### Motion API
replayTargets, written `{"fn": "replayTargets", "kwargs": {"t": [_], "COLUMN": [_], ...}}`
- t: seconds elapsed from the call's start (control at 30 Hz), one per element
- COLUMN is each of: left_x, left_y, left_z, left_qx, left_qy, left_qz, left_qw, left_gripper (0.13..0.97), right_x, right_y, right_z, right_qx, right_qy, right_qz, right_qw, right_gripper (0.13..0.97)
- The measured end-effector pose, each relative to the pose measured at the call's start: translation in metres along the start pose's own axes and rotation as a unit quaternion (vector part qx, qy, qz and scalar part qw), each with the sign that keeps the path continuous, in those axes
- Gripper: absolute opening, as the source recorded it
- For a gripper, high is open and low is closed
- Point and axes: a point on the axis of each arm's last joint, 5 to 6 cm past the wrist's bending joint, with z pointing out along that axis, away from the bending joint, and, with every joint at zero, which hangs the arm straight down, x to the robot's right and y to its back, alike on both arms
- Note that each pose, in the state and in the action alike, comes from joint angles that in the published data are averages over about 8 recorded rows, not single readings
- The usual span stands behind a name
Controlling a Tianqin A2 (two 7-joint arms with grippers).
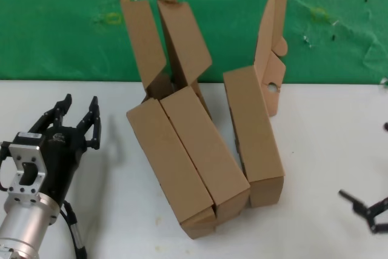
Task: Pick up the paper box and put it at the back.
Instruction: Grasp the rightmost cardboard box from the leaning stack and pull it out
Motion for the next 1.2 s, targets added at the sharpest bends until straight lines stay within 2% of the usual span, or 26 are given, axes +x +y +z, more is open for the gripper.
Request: {"fn": "replayTargets", "kwargs": {"t": [0.27, 0.4, 0.67, 0.9, 1.2], "left_x": [0.0000, 0.0000, 0.0000, 0.0000, 0.0000], "left_y": [0.0000, 0.0000, 0.0000, 0.0000, 0.0000], "left_z": [0.000, 0.000, 0.000, 0.000, 0.000], "left_qx": [0.000, 0.000, 0.000, 0.000, 0.000], "left_qy": [0.000, 0.000, 0.000, 0.000, 0.000], "left_qz": [0.000, 0.000, 0.000, 0.000, 0.000], "left_qw": [1.0000, 1.0000, 1.0000, 1.0000, 1.0000], "left_gripper": [0.281, 0.281, 0.175, 0.151, 0.143], "right_x": [-0.025, -0.033, -0.043, -0.052, -0.054], "right_y": [-0.009, -0.010, -0.012, -0.018, -0.023], "right_z": [0.025, 0.038, 0.058, 0.080, 0.093], "right_qx": [-0.008, -0.016, -0.027, -0.019, -0.018], "right_qy": [-0.065, -0.093, -0.120, -0.127, -0.134], "right_qz": [-0.025, -0.034, -0.038, -0.039, -0.043], "right_qw": [0.998, 0.995, 0.992, 0.991, 0.990], "right_gripper": [0.965, 0.965, 0.956, 0.927, 0.816]}}
